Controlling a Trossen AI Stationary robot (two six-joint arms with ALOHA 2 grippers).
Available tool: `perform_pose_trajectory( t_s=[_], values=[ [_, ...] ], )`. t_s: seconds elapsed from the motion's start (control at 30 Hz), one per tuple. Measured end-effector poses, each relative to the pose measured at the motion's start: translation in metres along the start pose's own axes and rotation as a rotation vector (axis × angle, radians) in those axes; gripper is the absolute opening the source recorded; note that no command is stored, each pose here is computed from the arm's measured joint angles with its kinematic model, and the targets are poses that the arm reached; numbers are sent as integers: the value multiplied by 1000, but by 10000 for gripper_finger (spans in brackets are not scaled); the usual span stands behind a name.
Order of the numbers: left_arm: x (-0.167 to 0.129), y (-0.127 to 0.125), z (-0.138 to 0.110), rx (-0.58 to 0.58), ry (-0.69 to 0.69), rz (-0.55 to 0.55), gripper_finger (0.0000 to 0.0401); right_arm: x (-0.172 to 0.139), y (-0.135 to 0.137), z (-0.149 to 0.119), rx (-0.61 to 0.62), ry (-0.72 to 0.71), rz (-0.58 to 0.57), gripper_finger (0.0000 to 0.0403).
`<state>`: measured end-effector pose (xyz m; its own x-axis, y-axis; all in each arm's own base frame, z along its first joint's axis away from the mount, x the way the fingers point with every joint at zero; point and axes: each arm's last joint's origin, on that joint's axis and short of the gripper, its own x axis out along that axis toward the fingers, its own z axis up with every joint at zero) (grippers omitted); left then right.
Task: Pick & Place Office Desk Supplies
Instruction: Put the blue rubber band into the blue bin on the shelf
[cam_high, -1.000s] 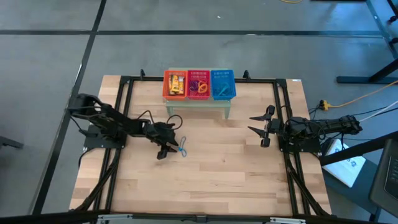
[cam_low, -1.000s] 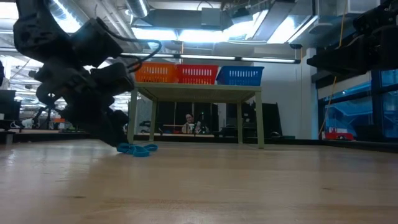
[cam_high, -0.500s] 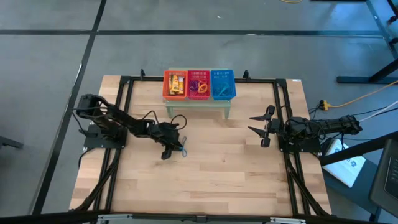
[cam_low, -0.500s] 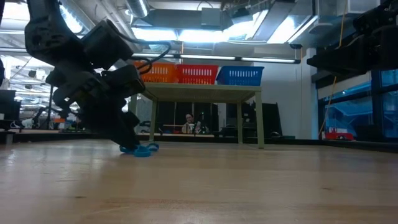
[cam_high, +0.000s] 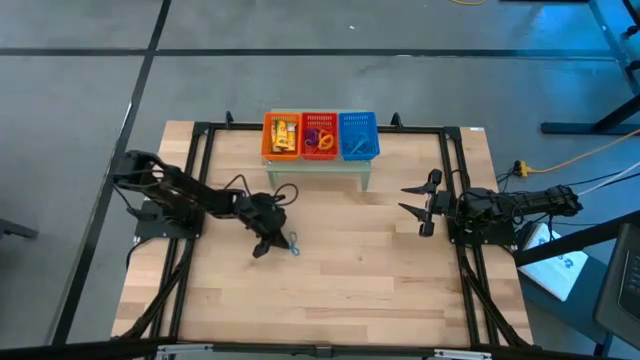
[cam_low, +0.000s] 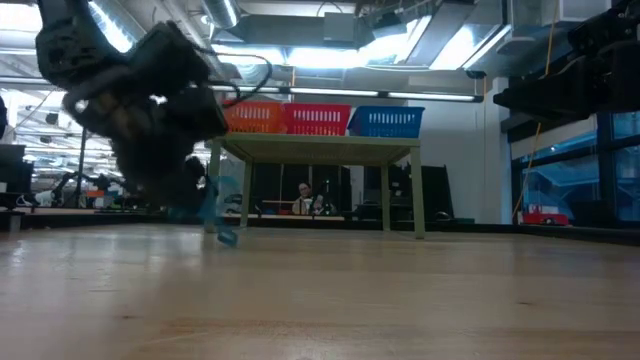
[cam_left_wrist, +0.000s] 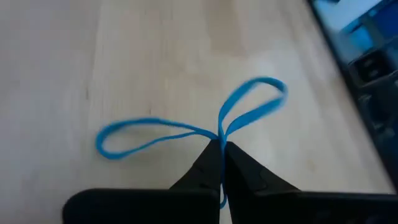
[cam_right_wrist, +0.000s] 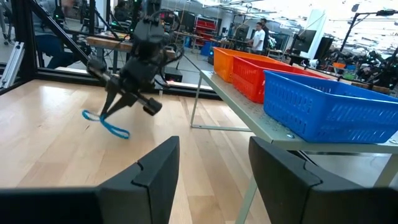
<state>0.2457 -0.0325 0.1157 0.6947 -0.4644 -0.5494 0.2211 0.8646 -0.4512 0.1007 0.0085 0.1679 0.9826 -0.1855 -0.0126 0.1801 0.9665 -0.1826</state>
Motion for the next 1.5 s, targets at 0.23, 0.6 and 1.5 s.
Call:
perform_pose_trajectory(
  t_s=[0.23, 0.6, 1.5],
  values=[
    [-31, -14, 27, 5, -163, -52, 3, 0, 0, 0, 3, 0, 0, 195],
    [-46, -22, 30, 0, -180, -14, 38, 0, 0, 0, 3, 0, 0, 195],
    [-32, -37, 7, 61, -15, 90, 187, 0, 0, 0, 1, 0, 1, 195]
  ],
)
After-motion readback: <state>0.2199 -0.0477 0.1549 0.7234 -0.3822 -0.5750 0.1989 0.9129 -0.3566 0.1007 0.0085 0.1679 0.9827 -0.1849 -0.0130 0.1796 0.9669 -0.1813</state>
